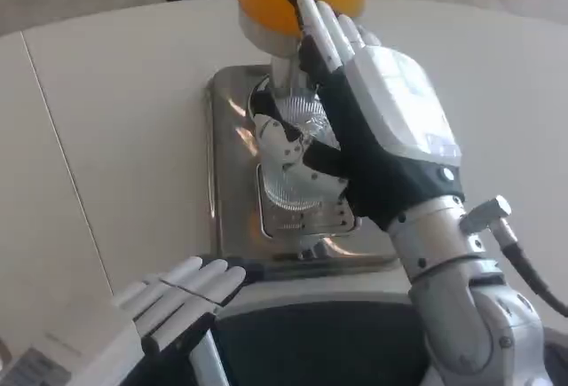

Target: Grasp the cup under the faucet to collect the drink, then remove the cup.

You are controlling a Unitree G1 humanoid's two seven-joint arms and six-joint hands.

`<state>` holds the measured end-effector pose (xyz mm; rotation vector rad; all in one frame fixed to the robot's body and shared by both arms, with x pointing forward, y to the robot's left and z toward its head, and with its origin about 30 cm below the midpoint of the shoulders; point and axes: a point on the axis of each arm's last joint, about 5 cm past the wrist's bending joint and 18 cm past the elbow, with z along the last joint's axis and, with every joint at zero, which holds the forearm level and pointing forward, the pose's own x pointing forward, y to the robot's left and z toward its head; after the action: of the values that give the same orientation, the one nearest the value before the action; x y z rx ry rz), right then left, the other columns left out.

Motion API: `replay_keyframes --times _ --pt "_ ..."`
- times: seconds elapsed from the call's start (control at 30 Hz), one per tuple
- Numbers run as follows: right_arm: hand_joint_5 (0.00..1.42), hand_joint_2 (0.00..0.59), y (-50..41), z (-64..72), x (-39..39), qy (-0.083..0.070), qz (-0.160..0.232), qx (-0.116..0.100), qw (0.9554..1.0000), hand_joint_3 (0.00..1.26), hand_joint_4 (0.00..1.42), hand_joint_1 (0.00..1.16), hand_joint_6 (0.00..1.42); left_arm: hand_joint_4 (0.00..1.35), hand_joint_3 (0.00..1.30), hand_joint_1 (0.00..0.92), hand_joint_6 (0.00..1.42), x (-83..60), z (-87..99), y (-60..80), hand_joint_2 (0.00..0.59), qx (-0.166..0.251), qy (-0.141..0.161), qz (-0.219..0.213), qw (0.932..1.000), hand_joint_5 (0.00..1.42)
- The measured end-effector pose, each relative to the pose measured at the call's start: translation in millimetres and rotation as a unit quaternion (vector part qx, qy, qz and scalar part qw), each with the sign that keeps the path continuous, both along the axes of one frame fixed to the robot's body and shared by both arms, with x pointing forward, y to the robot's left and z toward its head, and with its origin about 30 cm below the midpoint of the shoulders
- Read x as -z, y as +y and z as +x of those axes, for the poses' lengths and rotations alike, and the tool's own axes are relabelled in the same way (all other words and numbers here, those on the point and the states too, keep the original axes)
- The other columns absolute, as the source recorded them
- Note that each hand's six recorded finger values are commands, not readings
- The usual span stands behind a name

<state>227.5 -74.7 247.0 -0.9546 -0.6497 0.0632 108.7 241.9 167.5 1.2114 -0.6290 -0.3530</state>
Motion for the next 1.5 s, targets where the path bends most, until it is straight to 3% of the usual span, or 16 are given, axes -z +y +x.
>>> replay_keyframes --times 0.43,0.6,0.77,0.87,0.9,1.1,1.17,1.23,1.5 --pt "0.00 0.538 7.7 3.0 -0.9 -0.003 -0.035 -0.002 0.9994 0.00 0.00 0.33 0.00 0.00 0.11 0.076 0.23 -2.0 -2.2 3.8 0.106 0.000 -0.002 0.004 1.0000 0.09" --pt "0.00 0.544 11.8 3.3 -0.6 0.008 -0.051 -0.013 0.9986 0.00 0.00 0.33 0.00 0.00 0.11 0.076 0.23 -2.1 -3.2 5.7 0.106 0.001 0.003 0.002 1.0000 0.09" --pt "0.00 0.547 12.6 3.9 -1.1 0.008 -0.052 -0.012 0.9985 0.00 0.00 0.33 0.00 0.00 0.03 0.045 0.24 -1.3 -4.6 6.4 0.064 0.001 0.012 0.005 0.9999 0.09" --pt "0.00 0.548 12.9 4.5 -1.1 0.009 -0.053 -0.012 0.9985 0.00 0.00 0.33 0.00 0.00 0.00 0.042 0.25 -0.7 -4.5 6.5 0.059 -0.006 0.032 -0.014 0.9994 0.09" --pt "0.00 0.548 13.0 4.7 -1.2 0.009 -0.053 -0.011 0.9985 0.00 0.00 0.33 0.00 0.00 0.00 0.041 0.26 1.8 -2.2 5.4 0.059 -0.025 0.068 -0.053 0.9960 0.09" --pt "0.00 0.548 12.9 4.5 -1.5 0.009 -0.052 -0.010 0.9986 0.00 0.00 0.33 0.00 0.00 0.00 0.043 0.29 2.7 5.0 -3.6 0.058 -0.061 0.127 -0.139 0.9802 0.11" --pt "0.00 0.548 12.7 4.5 -1.6 0.009 -0.051 -0.010 0.9986 0.00 0.00 0.33 0.00 0.00 0.00 0.043 0.30 2.7 10.1 -13.1 0.058 -0.086 0.146 -0.186 0.9678 0.11" --pt "0.00 0.548 12.7 4.5 -1.7 0.009 -0.051 -0.010 0.9986 0.00 0.00 0.33 0.00 0.00 0.00 0.044 0.30 0.9 13.9 -20.1 0.059 -0.095 0.154 -0.211 0.9607 0.11" --pt "0.00 0.548 12.2 4.2 -2.1 0.010 -0.052 -0.010 0.9986 0.00 0.00 0.33 0.00 0.00 0.00 0.069 0.30 -0.4 23.9 -40.0 0.063 -0.130 0.156 -0.234 0.9509 0.12"
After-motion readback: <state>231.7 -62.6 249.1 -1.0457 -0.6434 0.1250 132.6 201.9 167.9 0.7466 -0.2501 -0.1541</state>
